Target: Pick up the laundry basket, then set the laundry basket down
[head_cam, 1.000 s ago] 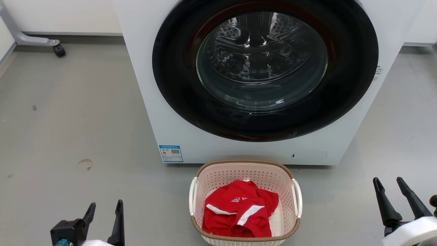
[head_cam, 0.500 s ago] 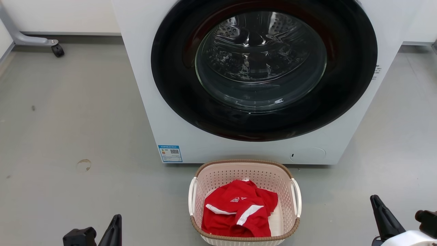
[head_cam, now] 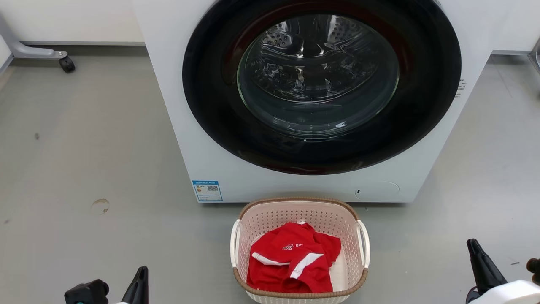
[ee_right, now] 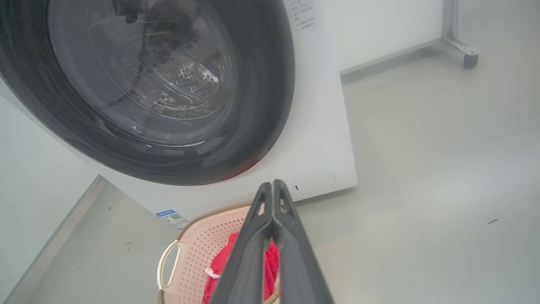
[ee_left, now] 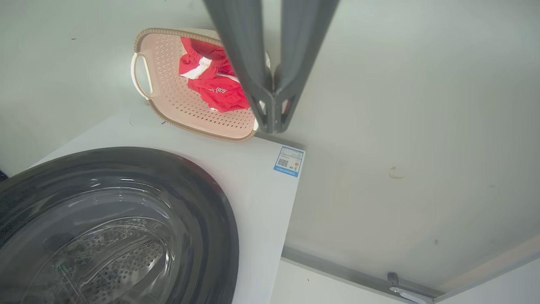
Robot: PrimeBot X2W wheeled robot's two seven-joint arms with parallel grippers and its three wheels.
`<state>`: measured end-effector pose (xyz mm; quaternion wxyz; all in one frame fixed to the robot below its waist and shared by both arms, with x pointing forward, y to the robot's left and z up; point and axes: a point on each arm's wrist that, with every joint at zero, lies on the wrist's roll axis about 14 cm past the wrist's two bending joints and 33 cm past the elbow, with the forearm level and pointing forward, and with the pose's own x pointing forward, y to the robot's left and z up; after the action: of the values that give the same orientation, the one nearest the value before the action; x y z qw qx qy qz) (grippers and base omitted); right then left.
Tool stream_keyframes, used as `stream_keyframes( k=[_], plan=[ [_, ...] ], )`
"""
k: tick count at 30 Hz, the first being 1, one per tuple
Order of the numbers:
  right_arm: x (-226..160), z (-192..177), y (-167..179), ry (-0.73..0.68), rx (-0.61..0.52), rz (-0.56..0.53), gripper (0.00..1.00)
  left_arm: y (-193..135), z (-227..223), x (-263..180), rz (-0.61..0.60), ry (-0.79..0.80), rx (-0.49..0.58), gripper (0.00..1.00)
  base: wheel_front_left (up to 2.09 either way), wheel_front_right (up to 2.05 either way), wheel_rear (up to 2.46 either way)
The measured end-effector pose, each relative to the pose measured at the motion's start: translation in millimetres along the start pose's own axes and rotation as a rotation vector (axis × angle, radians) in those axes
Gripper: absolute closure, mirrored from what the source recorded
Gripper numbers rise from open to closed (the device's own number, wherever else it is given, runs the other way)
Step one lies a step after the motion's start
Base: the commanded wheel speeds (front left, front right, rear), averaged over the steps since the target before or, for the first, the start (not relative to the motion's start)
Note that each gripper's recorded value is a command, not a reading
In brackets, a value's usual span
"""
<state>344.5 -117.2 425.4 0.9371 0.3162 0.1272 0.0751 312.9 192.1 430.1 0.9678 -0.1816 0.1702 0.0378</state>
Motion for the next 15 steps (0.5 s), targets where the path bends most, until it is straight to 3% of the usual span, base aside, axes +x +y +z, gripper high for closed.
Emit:
stream_keyframes(
  k=[15],
  plan=[
    [-0.3, 9.0, -9.8, -0.021, 0.126, -0.045, 1.00, -1.4, 0.9, 6.8, -0.011, 0.021, -0.160, 1.00, 0.00, 0.00, 0.00]
  ],
)
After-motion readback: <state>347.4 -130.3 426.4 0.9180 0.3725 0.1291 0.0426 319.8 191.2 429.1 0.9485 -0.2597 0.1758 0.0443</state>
